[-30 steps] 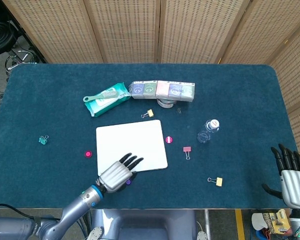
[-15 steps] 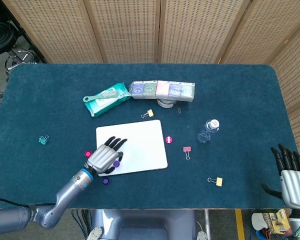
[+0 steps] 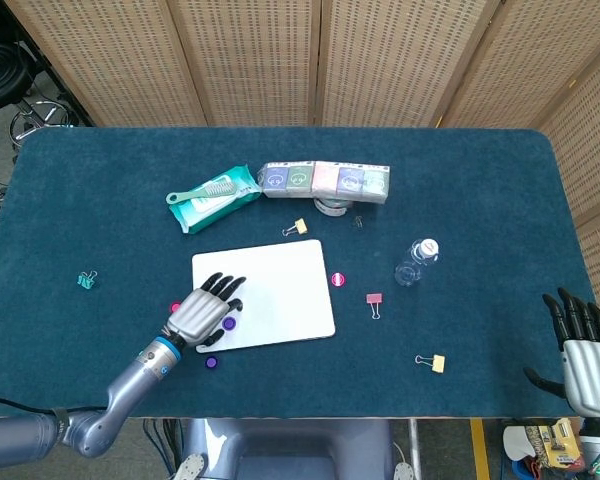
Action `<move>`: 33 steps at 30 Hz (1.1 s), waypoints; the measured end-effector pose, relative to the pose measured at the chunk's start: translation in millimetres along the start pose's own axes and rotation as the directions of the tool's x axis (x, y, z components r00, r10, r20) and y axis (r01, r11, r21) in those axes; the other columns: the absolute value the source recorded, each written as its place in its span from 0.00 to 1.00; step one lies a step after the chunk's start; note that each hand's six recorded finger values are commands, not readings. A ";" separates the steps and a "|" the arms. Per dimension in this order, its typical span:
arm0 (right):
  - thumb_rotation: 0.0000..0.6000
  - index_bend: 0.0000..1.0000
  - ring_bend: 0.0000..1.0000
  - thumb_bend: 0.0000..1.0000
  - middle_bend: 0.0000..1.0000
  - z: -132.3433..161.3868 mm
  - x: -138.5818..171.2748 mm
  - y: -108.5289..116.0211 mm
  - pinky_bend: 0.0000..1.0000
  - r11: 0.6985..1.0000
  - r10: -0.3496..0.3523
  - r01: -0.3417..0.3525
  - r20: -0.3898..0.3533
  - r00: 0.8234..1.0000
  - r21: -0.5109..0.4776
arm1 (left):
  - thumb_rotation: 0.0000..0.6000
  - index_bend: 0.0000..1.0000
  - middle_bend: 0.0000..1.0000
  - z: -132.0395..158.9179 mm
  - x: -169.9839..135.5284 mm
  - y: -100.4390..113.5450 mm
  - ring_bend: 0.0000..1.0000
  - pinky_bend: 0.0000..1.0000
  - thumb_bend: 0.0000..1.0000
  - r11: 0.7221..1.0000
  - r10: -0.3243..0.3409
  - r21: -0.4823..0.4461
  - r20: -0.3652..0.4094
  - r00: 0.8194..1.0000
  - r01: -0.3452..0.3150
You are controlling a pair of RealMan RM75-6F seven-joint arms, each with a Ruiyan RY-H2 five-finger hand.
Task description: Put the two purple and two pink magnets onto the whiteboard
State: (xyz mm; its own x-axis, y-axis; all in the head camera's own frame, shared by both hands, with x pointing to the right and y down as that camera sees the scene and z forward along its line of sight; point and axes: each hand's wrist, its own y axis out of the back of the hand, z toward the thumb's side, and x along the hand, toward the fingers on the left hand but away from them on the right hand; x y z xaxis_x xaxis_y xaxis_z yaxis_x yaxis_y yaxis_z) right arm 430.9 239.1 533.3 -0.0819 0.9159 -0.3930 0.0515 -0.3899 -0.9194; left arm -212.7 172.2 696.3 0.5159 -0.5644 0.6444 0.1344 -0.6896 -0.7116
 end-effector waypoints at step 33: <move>1.00 0.03 0.00 0.00 0.00 0.4 0.0 -1.9 0.00 1.000 0.009 -0.009 0.004 1.000 0.003 | 1.00 0.31 0.00 17.9 -71.6 -31.6 0.00 0.00 0.33 0.967 -0.053 0.255 0.217 0.975 -0.004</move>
State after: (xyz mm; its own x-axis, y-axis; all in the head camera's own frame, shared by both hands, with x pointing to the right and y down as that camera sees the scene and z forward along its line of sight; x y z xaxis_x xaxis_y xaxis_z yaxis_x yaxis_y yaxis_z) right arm 430.4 239.8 535.1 -0.0853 0.9121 -0.4011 0.0496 -0.3982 -0.9160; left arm -238.8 242.5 667.6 0.6791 -0.4149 0.6055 0.3436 -0.5493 -0.7617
